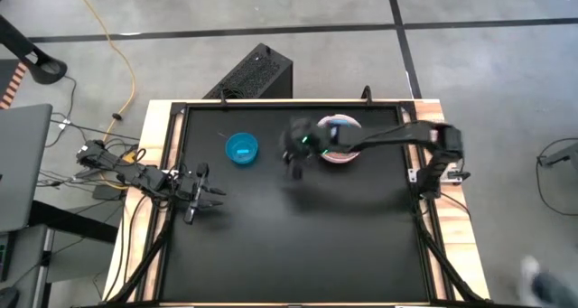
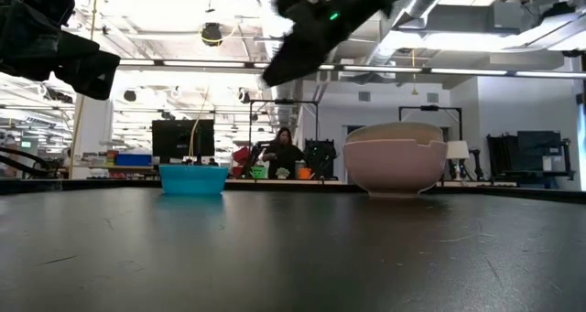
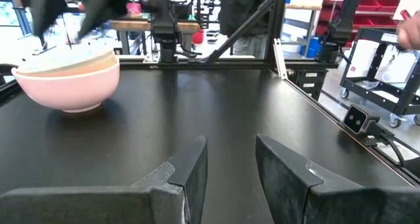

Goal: Nest bowls inside each other
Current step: Stack the blue transparent bowl into the orange patterned bowl

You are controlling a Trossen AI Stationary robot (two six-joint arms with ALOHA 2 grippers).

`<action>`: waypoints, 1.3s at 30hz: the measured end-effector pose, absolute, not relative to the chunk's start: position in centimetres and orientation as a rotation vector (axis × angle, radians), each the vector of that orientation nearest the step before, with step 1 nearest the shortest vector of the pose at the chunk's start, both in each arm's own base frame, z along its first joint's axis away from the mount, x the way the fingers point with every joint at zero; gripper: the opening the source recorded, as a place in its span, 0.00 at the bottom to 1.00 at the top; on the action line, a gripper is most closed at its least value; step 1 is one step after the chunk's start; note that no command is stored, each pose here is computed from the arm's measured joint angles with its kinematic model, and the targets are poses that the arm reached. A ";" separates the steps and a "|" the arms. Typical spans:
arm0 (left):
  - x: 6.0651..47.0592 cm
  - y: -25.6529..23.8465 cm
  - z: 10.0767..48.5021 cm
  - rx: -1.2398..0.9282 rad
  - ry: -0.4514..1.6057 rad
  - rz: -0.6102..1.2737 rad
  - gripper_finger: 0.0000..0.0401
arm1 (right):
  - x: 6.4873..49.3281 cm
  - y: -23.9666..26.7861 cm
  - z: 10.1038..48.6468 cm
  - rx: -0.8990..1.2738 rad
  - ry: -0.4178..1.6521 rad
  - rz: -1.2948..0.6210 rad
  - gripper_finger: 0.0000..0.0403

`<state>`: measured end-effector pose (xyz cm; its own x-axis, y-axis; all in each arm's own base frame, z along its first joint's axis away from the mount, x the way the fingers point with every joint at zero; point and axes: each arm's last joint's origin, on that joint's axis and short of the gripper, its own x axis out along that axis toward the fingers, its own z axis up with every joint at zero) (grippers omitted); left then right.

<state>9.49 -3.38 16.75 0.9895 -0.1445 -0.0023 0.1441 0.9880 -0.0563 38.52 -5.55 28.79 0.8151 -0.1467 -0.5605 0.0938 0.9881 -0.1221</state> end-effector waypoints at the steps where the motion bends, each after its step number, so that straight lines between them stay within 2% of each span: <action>1: 9.5 -3.4 16.8 -0.056 0.006 -0.145 0.29 | 39.5 -5.0 27.8 -0.132 0.592 -0.095 0.47; 5: 9.5 -3.4 16.8 -0.056 0.006 -0.145 0.29 | 43.7 -3.6 24.1 -0.297 0.578 -0.011 0.47; 9: 9.5 -3.4 16.7 -0.056 0.006 -0.145 0.29 | 47.5 -3.6 21.3 -0.409 0.587 -0.033 0.47; 18: 9.5 -3.4 16.7 -0.056 0.006 -0.145 0.29 | 53.6 -5.3 18.5 -0.442 0.652 -0.054 0.47; 25: 9.5 -3.4 16.8 -0.056 0.006 -0.145 0.29 | 55.8 -6.6 16.2 -0.457 0.714 -0.128 0.47; 32: 9.5 -3.4 16.8 -0.056 0.006 -0.145 0.29 | 55.8 -6.9 14.9 -0.443 0.780 -0.188 0.46; 36: 9.5 -3.4 16.7 -0.056 0.006 -0.145 0.29 | 55.8 -6.8 14.8 -0.422 0.790 -0.193 0.40; 39: 9.5 -3.4 16.7 -0.056 0.006 -0.145 0.29 | 55.8 -6.8 14.9 -0.436 0.787 -0.181 0.29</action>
<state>9.49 -3.38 16.75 0.9895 -0.1446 -0.0022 0.1443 0.9879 -0.0560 55.80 -6.78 14.88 0.6959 -0.3168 -0.6445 -0.0028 0.8963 -0.4435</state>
